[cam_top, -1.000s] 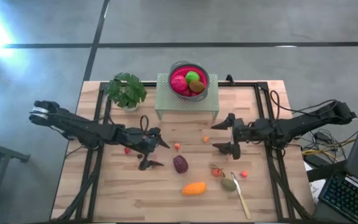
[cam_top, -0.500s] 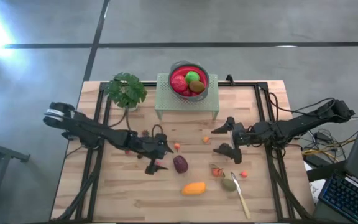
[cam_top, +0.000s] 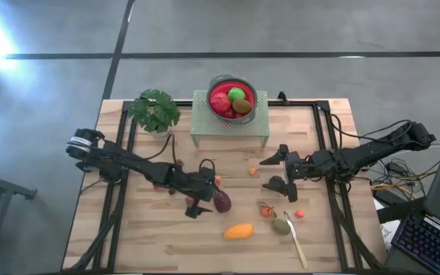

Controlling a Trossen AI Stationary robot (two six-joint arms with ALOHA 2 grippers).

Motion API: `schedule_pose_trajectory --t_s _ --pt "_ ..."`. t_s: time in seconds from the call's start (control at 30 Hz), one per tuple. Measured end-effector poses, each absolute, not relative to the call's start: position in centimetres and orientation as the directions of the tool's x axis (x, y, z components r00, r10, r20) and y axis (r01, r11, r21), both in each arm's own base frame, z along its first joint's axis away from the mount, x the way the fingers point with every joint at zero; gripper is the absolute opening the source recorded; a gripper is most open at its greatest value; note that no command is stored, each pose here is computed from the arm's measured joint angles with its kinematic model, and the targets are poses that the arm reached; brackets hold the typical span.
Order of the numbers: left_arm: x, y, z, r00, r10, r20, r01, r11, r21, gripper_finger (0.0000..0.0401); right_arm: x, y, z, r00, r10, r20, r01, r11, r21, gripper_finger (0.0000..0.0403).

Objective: Pick & Place Fruit
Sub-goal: Put the malay apple into the red strainer bowl on the shelf

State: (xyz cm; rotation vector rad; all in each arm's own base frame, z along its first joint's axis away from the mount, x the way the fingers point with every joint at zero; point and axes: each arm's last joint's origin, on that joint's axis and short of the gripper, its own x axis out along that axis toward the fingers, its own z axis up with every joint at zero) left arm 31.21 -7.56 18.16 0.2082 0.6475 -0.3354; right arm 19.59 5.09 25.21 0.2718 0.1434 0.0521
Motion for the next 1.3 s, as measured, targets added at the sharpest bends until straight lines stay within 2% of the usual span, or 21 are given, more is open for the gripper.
schedule_pose_trajectory --t_s 0.63,1.3 --pt "33.4 -7.8 15.4 0.714 -0.162 -0.681 0.446 0.855 0.265 0.0385 19.6 5.1 25.2 0.989 0.071 -0.132 -0.035 0.965 0.261 0.0400" --pt "34.8 -8.2 14.3 0.696 -0.159 -0.700 0.472 0.836 0.279 0.0384 19.6 5.1 25.2 0.989 0.071 -0.132 -0.035 0.965 0.261 0.0400"
